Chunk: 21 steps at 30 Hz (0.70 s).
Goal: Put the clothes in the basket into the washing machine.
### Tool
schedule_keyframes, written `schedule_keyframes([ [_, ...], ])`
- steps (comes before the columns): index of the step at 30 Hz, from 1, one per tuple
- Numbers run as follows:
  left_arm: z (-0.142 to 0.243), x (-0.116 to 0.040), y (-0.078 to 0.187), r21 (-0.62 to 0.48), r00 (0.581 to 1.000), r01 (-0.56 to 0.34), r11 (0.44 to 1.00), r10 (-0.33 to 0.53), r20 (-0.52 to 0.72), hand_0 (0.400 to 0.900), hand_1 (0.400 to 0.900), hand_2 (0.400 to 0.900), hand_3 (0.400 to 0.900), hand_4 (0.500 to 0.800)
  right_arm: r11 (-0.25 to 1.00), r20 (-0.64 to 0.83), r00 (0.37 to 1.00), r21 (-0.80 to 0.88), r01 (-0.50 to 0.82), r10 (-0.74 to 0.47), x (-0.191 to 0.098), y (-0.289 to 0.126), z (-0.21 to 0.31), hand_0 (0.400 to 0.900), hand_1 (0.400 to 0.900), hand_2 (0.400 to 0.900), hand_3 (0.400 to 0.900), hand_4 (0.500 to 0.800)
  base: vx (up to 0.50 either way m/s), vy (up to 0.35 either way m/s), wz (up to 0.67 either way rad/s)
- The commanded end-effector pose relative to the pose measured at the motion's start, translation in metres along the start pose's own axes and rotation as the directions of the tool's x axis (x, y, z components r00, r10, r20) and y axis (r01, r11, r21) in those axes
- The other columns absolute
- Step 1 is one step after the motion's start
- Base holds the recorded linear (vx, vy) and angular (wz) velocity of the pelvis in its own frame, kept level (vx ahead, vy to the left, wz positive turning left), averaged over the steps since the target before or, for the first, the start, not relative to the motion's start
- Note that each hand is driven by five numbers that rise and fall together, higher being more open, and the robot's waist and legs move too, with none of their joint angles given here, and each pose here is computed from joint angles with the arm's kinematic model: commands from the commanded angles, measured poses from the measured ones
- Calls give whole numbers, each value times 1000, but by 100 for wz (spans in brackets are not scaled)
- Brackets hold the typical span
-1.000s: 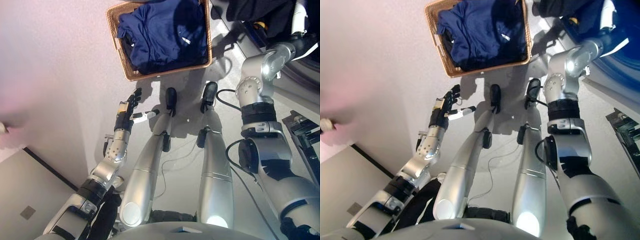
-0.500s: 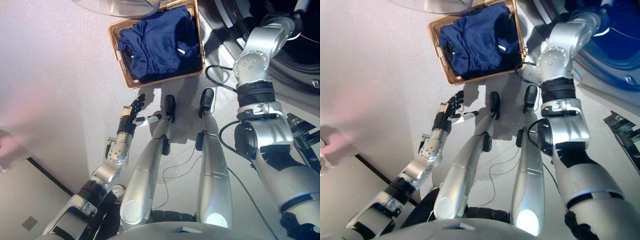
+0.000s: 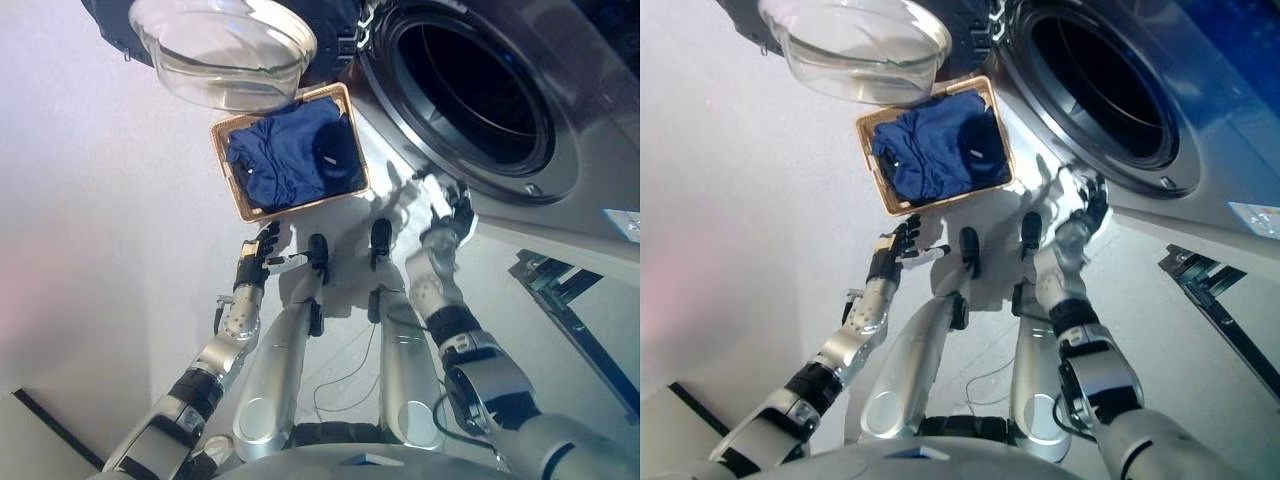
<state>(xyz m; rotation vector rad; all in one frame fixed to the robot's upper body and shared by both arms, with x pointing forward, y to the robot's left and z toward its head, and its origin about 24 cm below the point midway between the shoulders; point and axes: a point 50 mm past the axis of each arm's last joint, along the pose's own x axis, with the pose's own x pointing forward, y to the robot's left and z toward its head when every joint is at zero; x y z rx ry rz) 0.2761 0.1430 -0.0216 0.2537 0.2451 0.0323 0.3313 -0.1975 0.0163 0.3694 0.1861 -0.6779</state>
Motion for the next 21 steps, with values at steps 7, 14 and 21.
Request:
schedule_keyframes([
  [7,-55,-7,18,128,982,-7,992,32,-187,900,900,900,900,800,748,-122,954,-650,133,-275,13,-138,-42,900,900,900,900,800,108,-70,7],
  [14,-95,-25,32,165,928,-11,986,72,-365,900,900,900,900,800,693,-220,923,-718,66,-316,-7,-179,-67,900,900,900,900,800,78,-54,9],
  [21,-121,-40,42,174,866,19,985,71,-495,900,900,900,900,800,613,-380,912,-761,-213,-156,-21,-168,-92,900,900,900,900,800,58,-47,12],
])
